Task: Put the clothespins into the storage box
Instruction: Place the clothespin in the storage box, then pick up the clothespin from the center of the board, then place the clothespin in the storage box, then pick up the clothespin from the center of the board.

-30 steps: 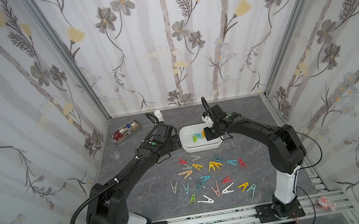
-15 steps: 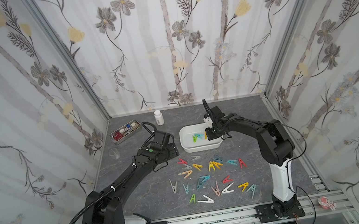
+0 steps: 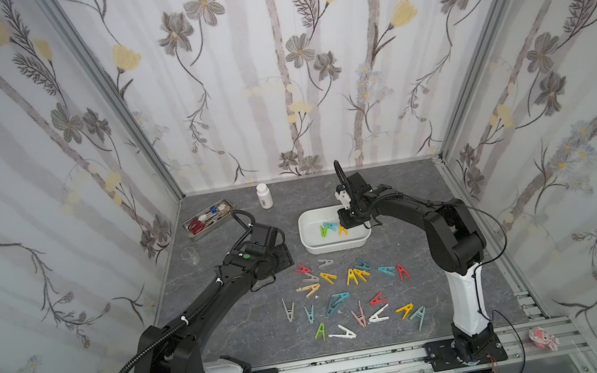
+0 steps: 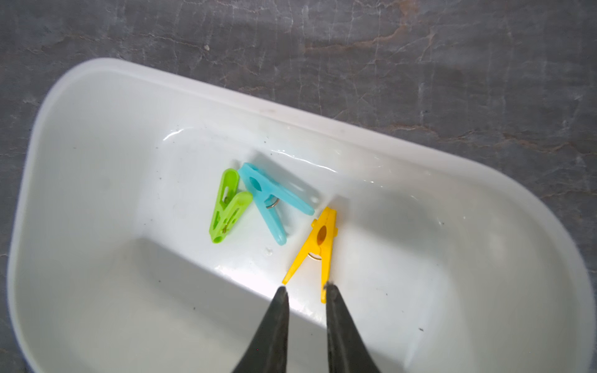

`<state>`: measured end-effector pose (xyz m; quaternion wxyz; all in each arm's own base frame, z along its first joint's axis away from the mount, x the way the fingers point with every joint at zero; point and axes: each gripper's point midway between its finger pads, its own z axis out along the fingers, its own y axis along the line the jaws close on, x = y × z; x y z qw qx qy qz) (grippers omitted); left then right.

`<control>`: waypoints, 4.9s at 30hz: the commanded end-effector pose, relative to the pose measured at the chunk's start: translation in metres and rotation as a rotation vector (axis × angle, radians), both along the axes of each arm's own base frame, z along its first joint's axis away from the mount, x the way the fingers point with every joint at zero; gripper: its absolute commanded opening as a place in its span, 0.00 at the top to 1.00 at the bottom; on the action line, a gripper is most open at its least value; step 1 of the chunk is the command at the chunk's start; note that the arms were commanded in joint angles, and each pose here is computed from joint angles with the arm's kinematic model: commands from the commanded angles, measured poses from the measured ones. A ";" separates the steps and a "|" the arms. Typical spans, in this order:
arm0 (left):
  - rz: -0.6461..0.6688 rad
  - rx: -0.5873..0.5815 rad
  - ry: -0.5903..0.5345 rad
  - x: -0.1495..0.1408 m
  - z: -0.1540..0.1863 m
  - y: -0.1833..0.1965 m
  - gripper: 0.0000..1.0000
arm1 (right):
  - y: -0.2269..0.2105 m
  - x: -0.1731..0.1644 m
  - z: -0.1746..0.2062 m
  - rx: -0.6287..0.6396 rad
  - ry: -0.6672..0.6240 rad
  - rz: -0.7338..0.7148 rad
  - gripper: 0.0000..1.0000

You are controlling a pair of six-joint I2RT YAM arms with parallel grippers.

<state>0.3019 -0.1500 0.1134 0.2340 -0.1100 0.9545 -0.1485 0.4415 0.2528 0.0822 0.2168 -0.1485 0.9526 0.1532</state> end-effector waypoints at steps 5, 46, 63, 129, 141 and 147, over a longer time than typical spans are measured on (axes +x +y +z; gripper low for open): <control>0.006 -0.011 0.061 -0.011 -0.012 0.007 0.40 | 0.017 -0.011 0.049 0.022 -0.083 0.050 0.76; 0.045 0.066 0.373 -0.107 -0.104 0.014 0.67 | 0.061 -0.065 0.061 0.060 -0.122 0.178 0.76; 0.057 0.082 0.356 -0.103 -0.101 0.017 0.93 | 0.056 -0.072 0.064 0.081 -0.136 0.159 0.77; -0.234 -0.027 -0.021 0.184 -0.023 -0.149 0.64 | -0.142 -0.170 0.007 0.202 0.049 -0.399 0.70; -0.235 -0.072 -0.084 0.162 0.011 -0.150 0.64 | -0.144 -0.173 -0.005 0.186 0.055 -0.406 0.71; -0.240 -0.076 -0.114 0.139 0.033 -0.142 0.62 | -0.147 -0.185 -0.026 0.127 0.085 -0.419 0.71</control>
